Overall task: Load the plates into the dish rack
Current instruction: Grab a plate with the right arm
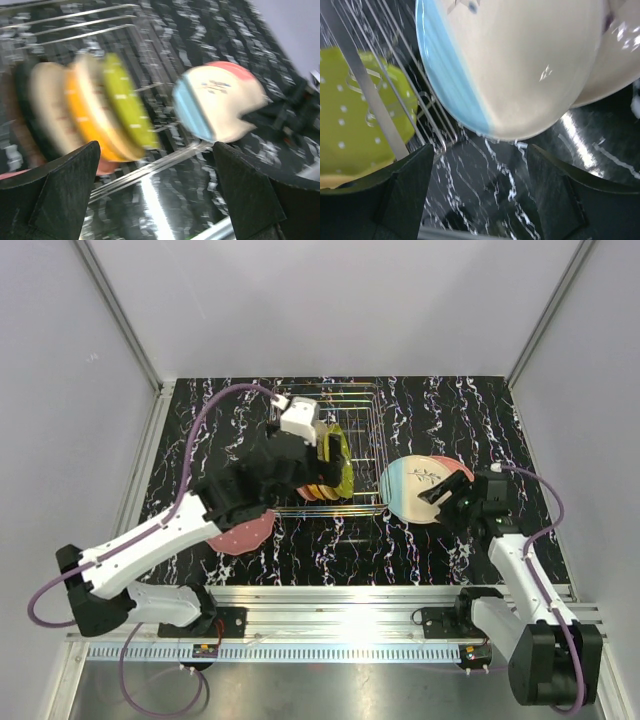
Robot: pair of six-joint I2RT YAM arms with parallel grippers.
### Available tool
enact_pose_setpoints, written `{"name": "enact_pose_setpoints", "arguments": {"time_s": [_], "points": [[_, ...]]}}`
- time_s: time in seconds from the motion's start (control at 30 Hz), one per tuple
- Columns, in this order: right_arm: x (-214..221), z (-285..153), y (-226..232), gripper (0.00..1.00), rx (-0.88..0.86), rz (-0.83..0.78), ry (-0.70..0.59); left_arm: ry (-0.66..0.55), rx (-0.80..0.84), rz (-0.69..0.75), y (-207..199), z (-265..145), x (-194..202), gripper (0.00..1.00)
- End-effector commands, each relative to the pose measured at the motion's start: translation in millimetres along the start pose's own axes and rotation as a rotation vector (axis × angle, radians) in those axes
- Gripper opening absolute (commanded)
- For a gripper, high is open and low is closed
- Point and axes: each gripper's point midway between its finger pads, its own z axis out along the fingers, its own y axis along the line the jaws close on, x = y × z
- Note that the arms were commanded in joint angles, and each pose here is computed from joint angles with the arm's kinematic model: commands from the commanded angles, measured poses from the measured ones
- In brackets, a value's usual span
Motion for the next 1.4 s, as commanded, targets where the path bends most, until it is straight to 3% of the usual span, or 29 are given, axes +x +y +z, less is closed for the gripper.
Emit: {"name": "enact_pose_setpoints", "arguments": {"time_s": [0.0,0.23,0.43,0.9,1.07,1.17,1.3,1.37], "points": [[23,0,11,0.82,-0.022,0.010,0.065,0.015,-0.163,0.085,58,-17,-2,0.99],[54,18,1,0.90,0.052,0.060,0.073,-0.068,-0.323,0.140,115,-47,-22,0.99],[55,20,-22,0.91,0.139,0.137,-0.020,-0.110,-0.401,0.163,147,-51,-2,0.99],[49,62,-39,0.91,0.192,0.353,-0.148,-0.106,-0.379,0.142,150,-52,10,0.99],[47,68,-46,0.82,0.211,0.385,-0.192,-0.116,-0.379,0.143,152,-55,10,0.99],[49,66,-53,0.71,0.218,0.400,-0.206,-0.116,-0.379,0.144,152,-55,10,0.99],[44,63,-49,0.39,0.174,0.432,-0.241,-0.115,-0.373,0.143,150,-55,10,0.99],[43,63,-47,0.29,0.167,0.431,-0.242,-0.114,-0.375,0.143,151,-55,10,0.99]]}}
